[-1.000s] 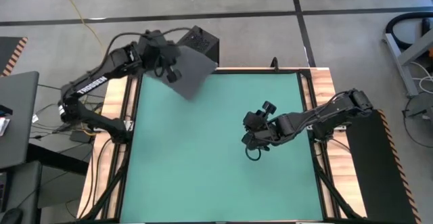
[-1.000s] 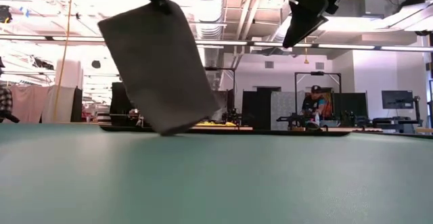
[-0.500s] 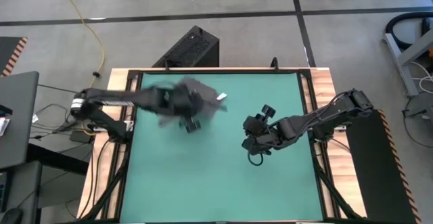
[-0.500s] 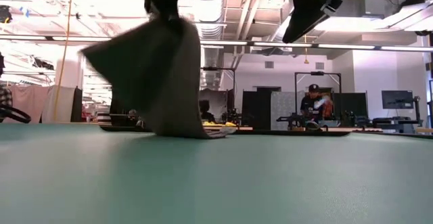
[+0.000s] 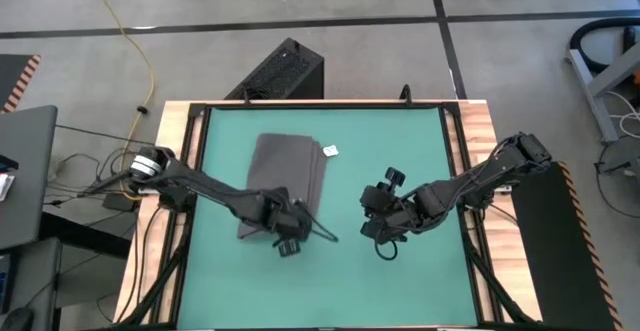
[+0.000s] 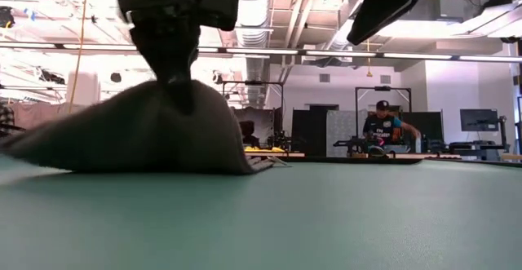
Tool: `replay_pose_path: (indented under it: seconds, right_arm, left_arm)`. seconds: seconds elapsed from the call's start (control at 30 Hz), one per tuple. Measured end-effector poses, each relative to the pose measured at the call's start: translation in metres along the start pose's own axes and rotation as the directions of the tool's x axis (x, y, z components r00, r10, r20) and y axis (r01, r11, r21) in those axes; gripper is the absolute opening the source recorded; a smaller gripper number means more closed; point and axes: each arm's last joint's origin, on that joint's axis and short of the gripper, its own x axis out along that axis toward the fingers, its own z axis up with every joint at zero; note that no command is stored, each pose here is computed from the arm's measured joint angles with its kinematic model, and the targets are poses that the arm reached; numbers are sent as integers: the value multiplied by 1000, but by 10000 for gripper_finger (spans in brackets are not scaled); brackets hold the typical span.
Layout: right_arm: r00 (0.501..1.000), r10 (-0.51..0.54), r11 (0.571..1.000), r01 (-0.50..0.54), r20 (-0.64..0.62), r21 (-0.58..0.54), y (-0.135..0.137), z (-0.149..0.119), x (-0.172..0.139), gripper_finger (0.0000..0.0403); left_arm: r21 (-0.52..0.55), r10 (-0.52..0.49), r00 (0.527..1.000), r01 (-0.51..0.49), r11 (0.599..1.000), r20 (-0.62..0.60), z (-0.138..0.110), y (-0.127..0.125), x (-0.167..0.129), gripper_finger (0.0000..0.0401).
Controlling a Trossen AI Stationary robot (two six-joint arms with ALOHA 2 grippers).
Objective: Roll towel into tight, uniform cylinder
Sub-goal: Roll the gray towel
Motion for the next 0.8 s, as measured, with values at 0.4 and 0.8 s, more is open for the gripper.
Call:
replay_pose_path:
  seconds: [0.4,0.8]
  right_arm:
    - [969,241,965,-235,46,-117,28,-2,-15,213]
    - [911,340,863,-203,234,-462,91,-4,55,219]
  left_arm:
    - [154,-196,980,186,970,48,-13,-36,-25,163]
    - [109,58,946,-97,989,318,-58,-36,-71,184]
